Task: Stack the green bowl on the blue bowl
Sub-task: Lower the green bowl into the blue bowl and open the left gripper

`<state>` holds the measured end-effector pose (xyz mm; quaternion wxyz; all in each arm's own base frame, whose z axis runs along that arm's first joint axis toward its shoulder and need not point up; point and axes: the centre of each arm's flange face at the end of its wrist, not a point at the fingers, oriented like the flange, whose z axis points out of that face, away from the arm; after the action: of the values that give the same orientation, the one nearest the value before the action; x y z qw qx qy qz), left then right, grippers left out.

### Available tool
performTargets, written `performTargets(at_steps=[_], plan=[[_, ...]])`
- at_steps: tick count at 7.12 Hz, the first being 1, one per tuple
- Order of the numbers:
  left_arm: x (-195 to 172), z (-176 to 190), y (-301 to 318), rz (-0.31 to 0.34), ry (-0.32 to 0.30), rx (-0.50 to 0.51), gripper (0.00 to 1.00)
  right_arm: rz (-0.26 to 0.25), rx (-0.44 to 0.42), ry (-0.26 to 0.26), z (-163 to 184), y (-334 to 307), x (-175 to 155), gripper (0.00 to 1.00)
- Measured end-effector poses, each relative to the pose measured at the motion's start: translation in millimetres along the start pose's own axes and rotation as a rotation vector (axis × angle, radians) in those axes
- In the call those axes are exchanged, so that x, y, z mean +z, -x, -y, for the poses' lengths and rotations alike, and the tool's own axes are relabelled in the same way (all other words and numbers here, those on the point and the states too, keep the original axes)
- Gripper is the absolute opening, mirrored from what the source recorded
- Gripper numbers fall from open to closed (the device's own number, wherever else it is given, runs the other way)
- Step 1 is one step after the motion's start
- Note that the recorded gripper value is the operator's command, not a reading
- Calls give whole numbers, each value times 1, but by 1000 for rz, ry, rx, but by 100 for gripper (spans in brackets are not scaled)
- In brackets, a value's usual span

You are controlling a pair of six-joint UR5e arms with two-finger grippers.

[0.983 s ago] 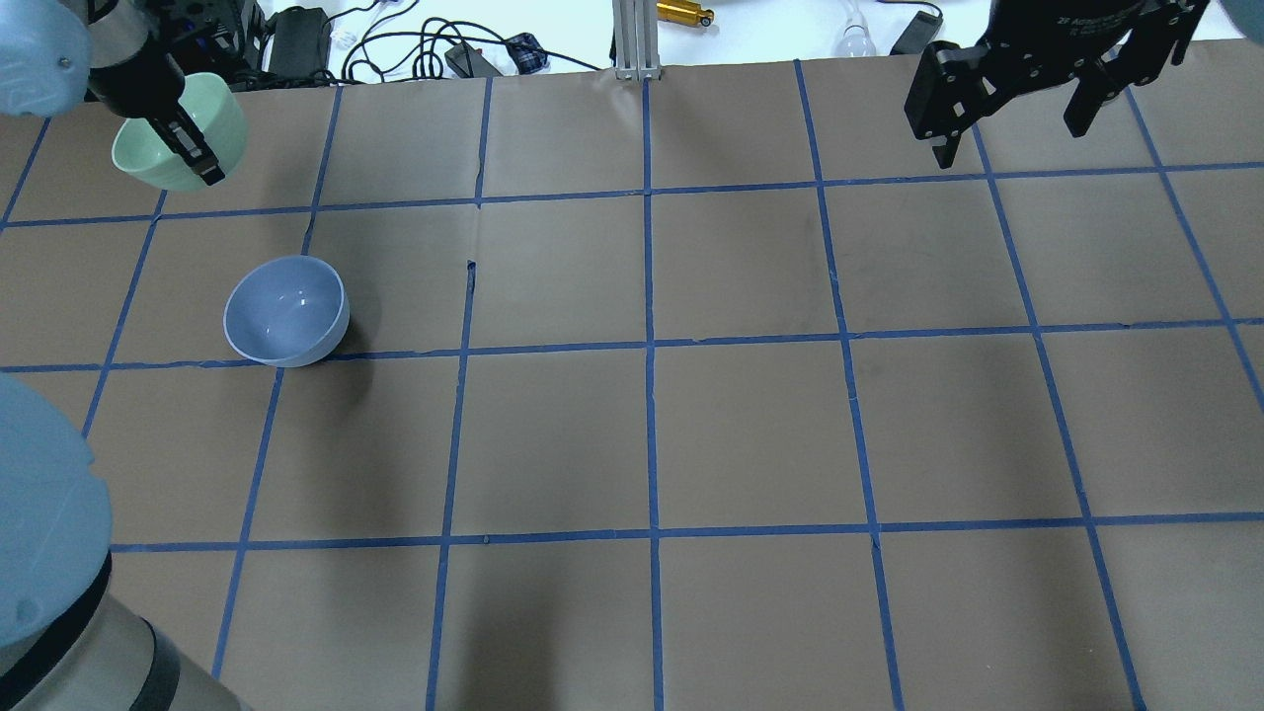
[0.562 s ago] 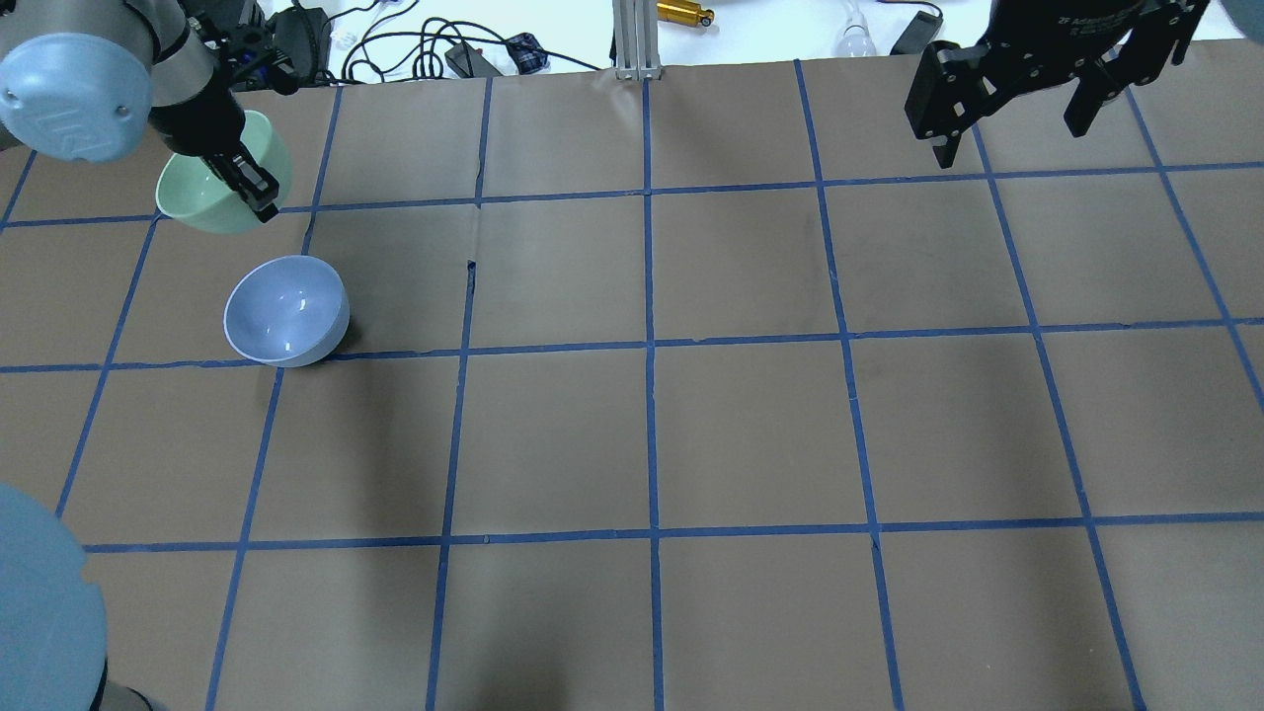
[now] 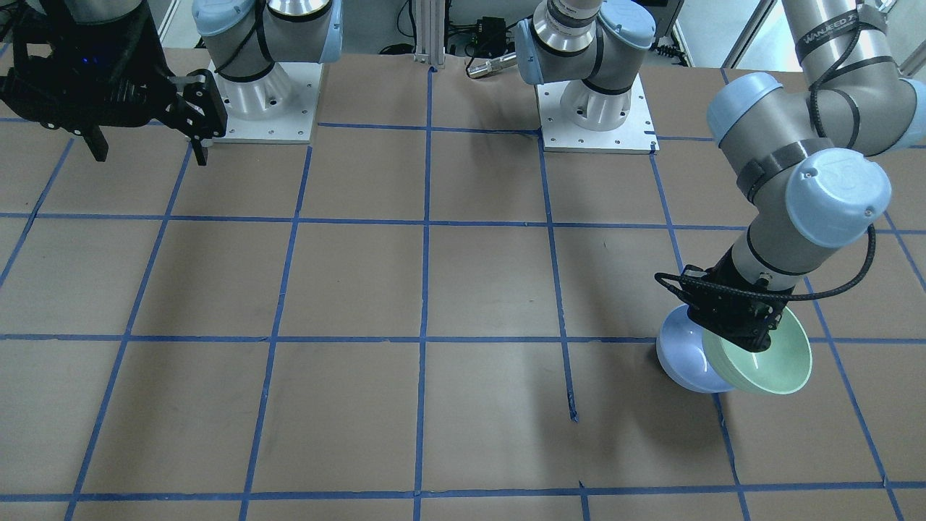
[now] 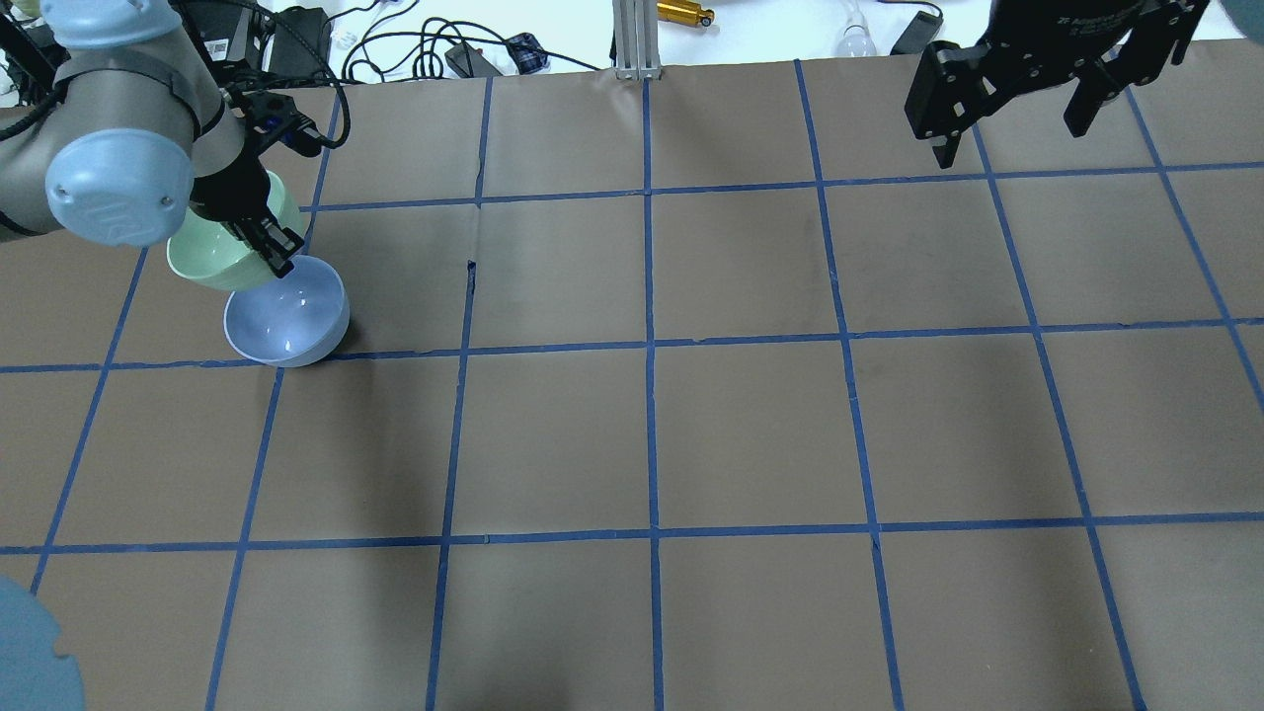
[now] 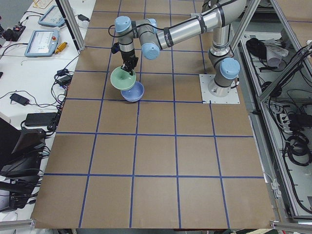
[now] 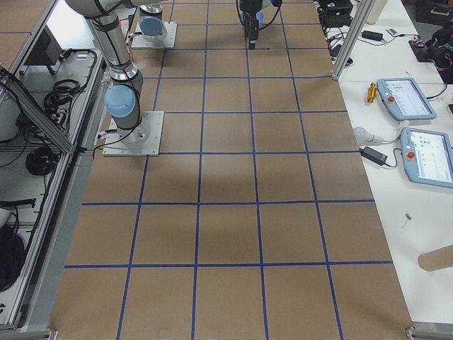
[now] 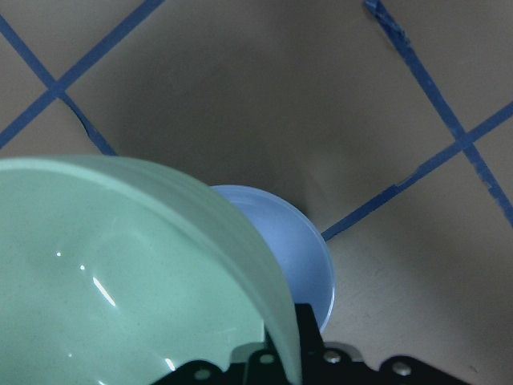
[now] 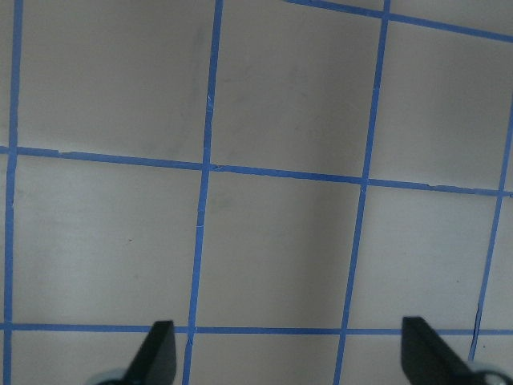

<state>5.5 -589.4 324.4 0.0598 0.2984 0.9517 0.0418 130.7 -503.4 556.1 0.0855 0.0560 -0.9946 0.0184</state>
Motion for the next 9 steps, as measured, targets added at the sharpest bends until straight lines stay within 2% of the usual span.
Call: performTargets(at_steps=[2, 5, 6, 7, 9], plan=[[21, -7, -7, 9, 35, -8, 0, 0, 1, 0, 0, 0, 0, 100], [41, -12, -16, -14, 61, -10, 0, 0, 1, 0, 0, 0, 0, 100], [46, -14, -19, -16, 63, -10, 33, 0, 1, 0, 0, 0, 0, 100], [49, -14, -20, -16, 63, -9, 40, 0, 1, 0, 0, 0, 0, 100], [50, -13, -20, -14, 58, -9, 77, 0, 1, 0, 0, 0, 0, 100]])
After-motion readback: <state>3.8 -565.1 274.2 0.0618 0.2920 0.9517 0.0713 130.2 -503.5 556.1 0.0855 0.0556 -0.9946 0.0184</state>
